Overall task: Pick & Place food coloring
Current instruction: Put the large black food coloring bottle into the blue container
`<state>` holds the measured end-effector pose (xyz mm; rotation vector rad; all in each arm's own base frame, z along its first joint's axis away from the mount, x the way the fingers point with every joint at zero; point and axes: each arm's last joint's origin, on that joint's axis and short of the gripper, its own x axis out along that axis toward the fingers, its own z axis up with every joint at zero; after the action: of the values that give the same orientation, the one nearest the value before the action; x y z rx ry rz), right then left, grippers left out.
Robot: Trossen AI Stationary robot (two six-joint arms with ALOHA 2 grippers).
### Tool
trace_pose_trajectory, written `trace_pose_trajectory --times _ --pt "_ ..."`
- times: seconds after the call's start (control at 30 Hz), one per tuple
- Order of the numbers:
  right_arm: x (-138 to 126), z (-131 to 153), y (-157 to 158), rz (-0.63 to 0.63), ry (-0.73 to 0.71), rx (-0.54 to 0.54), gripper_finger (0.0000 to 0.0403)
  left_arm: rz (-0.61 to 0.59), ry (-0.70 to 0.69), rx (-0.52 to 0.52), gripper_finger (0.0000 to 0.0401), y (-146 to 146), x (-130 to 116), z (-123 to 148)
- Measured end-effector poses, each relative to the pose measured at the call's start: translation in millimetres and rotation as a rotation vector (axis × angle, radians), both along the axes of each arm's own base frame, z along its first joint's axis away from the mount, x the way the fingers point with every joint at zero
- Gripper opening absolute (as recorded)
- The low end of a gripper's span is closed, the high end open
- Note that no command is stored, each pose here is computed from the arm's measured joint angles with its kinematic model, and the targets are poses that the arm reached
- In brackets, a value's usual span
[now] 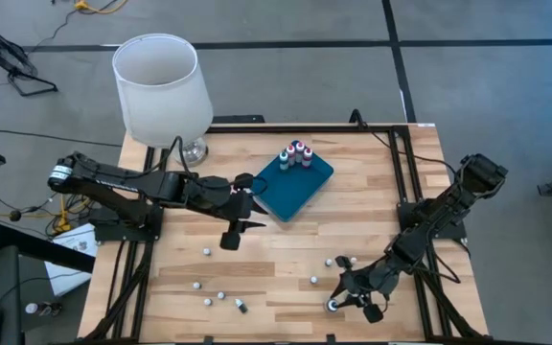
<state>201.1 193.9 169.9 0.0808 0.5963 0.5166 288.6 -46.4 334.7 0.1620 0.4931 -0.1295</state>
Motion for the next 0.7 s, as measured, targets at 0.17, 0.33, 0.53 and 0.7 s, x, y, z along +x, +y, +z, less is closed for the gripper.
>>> trace_pose_trajectory --times 0.17,0.33,0.53,0.7 --pt "-0.1 -0.2 -0.1 0.0 0.001 -0.002 0.0118 0.0 0.0 0.0 0.0135 0.0 0.0 0.0" --pt "-0.3 -0.6 -0.3 0.0 0.005 -0.006 0.0113 0.0 0.004 0.001 0.0135 0.0 -0.1 -0.4" --pt "-0.3 -0.6 -0.3 0.004 0.001 -0.01 0.0091 0.0 0.004 0.001 0.0135 0.0 -0.1 -0.4" --pt "-0.3 -0.5 -0.3 0.009 -0.003 -0.017 0.0062 0.004 0.004 -0.006 0.0135 0.0 -0.1 -0.4"
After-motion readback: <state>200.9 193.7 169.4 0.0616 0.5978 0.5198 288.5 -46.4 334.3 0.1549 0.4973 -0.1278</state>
